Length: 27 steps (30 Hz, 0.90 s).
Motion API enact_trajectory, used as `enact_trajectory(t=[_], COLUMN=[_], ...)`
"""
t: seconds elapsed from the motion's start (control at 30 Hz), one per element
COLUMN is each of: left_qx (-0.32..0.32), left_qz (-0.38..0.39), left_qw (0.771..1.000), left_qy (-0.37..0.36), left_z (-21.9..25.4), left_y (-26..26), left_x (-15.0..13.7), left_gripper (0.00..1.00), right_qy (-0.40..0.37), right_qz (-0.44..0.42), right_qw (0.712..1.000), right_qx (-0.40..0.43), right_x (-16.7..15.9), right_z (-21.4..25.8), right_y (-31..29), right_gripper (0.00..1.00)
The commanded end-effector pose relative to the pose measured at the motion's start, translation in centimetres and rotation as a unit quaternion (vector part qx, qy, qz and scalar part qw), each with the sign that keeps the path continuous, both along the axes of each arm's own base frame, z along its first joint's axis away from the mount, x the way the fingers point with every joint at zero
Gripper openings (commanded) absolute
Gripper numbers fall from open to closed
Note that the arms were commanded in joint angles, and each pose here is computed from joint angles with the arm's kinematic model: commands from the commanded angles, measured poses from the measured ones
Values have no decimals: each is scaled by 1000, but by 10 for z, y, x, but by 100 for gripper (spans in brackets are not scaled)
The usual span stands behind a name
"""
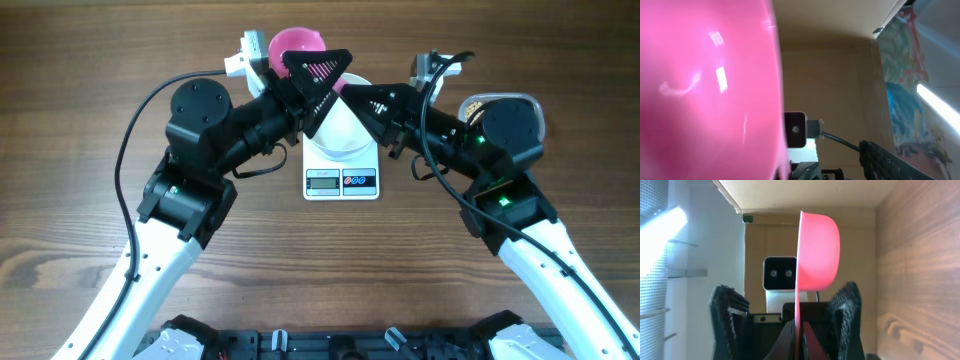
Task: Scoop item into bowl and weigh 150g on scale
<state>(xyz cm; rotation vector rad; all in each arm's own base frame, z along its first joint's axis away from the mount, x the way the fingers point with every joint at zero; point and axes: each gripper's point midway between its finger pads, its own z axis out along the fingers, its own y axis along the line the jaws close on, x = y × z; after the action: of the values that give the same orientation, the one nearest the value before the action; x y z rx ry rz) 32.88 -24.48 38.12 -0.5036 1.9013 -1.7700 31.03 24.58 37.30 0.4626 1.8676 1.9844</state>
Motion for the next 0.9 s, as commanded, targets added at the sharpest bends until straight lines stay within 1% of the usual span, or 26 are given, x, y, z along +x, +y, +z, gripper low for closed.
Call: enact_trajectory(t=[0.0,0.07,0.2,0.3,0.37,0.47,0.6,0.67,0.73,0.83,0.87], left_qx=[13,25,73,102,119,149,211,237,249,276,292], left_qz=[11,11,1,-3,-6,-15,-36,-46,-50,-49,-46], left_qw=[1000,1000,996,992,989,984,971,964,960,951,946], left_qy=[12,6,-54,-70,-83,-101,-106,-114,-115,-127,-130], left_z=[-7,-11,-13,-20,-23,-30,-56,-65,-70,-69,-68], left_y=[1,2,1,1,1,2,4,6,8,23,32], left_x=[3,3,2,1,0,-1,-7,-10,-11,-14,-14], left_gripper=[85,85,85,85,84,83,79,78,78,78,78], right_qy=[-49,-59,-56,-60,-63,-59,-51,-31,4,61,90], right_qz=[-45,-63,-102,-119,-136,-168,-213,-238,-251,-244,-249], right_qw=[997,995,989,982,973,949,902,870,842,806,787], right_qx=[-27,-46,-94,-135,-176,-259,-371,-431,-477,-535,-558], right_x=[15,23,41,49,53,55,46,38,28,11,3], right_z=[3,-2,-21,-26,-27,-24,-9,-7,-14,-41,-52], right_y=[-12,-22,-52,-71,-86,-112,-148,-174,-196,-222,-233], right_gripper=[5,5,5,5,5,5,5,5,5,5,4])
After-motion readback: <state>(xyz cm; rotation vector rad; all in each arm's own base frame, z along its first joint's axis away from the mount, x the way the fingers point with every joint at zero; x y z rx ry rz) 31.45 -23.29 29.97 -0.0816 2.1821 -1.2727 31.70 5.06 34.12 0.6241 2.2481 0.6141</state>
